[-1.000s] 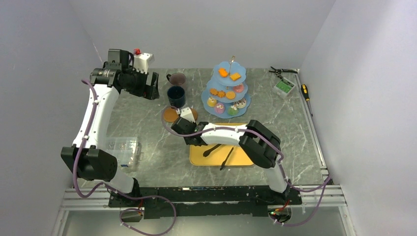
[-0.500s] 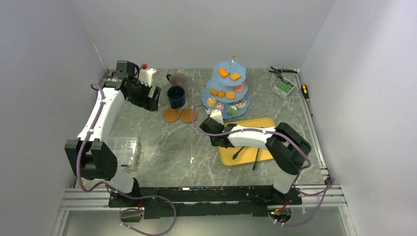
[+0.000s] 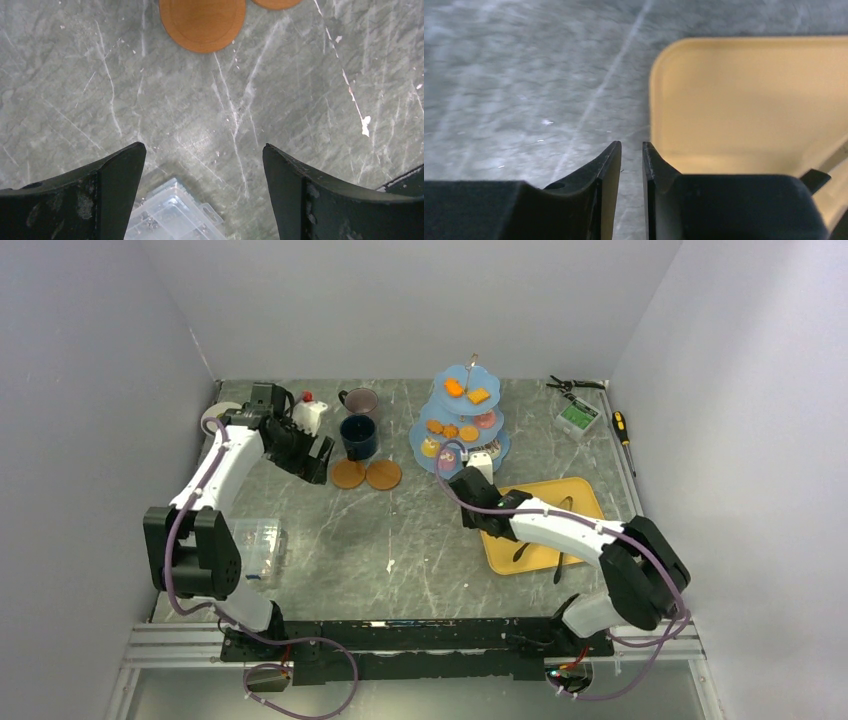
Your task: Serve the afternoon tea
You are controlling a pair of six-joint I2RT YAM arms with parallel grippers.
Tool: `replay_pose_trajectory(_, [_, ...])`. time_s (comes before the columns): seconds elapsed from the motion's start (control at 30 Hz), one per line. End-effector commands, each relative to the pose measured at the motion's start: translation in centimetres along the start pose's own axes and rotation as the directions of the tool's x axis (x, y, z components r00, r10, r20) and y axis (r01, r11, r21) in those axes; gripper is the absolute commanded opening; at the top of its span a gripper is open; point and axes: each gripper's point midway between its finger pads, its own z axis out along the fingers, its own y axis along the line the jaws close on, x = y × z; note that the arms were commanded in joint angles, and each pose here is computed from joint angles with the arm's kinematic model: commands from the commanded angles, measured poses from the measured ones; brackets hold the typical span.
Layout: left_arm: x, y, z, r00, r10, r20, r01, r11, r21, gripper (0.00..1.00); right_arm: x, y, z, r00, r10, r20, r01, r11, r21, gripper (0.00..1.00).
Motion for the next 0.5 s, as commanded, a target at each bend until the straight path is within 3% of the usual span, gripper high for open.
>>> replay_pose_trajectory(0.0, [-1.4,1.2,2.0,0.999,0.02,0.049,-0.019,0.999,-0.026,0.94,-5.7,4.7,-2.8,0.978,-0.019,0.208,0.052,0.987,-0.153,0.28])
replay_pose_trajectory(0.27, [-0.7,2.8,4.5,1.0,0.023,0.017,-0.022,0.998,-0.058,0.94,-12.0,14.2,-1.1,0.918,-0.16,0.363,0.258,0.936,-0.24,0.32])
replay_pose_trajectory(0.47, [-1.3,3.4,3.8,0.999,-0.008,0.048,0.011,0.998,-0.069,0.94,-15.2,19.9,2.5,0.893,-0.205,0.401,0.326,0.908,-0.262,0.23])
